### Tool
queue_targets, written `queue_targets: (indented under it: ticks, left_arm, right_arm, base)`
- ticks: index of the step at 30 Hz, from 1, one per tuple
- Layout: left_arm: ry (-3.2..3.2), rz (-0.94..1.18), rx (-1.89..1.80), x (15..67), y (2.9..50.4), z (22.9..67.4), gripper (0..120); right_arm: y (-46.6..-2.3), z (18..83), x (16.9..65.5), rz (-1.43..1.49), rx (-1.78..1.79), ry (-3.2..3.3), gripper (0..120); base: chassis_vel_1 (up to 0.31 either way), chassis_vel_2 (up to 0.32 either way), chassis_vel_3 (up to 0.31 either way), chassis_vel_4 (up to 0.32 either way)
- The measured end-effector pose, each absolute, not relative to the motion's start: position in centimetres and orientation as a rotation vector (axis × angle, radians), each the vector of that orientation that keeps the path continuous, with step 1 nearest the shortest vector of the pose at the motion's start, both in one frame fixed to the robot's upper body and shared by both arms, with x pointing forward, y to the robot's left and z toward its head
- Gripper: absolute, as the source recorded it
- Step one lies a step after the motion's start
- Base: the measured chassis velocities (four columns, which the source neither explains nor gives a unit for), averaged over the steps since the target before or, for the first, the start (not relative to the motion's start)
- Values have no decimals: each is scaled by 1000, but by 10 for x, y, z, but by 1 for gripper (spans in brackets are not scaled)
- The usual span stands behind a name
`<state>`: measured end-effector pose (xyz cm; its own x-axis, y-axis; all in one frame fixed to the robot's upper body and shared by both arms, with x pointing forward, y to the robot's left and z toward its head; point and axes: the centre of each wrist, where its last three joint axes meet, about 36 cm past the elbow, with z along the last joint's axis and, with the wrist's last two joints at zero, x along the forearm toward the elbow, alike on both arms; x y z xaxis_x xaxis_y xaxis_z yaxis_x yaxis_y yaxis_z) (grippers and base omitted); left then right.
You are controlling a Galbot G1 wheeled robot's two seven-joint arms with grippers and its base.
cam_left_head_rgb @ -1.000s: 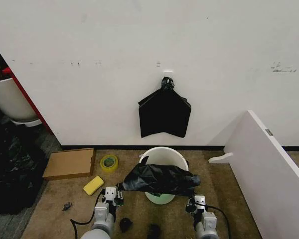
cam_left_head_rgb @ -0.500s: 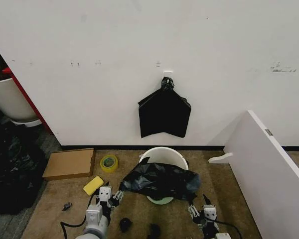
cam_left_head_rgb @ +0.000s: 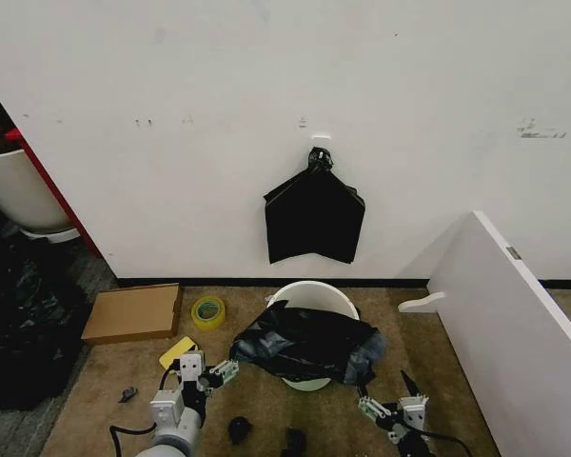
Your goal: Place the garbage bag over the trash bin.
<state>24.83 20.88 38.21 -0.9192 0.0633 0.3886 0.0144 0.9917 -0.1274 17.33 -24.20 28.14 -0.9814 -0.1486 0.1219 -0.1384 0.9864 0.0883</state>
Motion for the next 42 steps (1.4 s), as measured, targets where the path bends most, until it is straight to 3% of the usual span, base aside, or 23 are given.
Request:
queue_targets:
  ticks: [13,28,42]
  left_arm:
    - [-2730,127,52,259,239,361,100]
    - [-2778,146,-24,255,217,370,100]
    - [-2767,216,-368,235,227,375,100]
  right_arm:
    - [-256,267,171,-140,161,-3011,100]
    - [-248,295,183,-179,282,-3126,100]
    - [-240,340,209,-133,512,-3119,100]
  base:
    - [0,0,0,0]
    - [0,0,0,0]
    - [0,0,0,0]
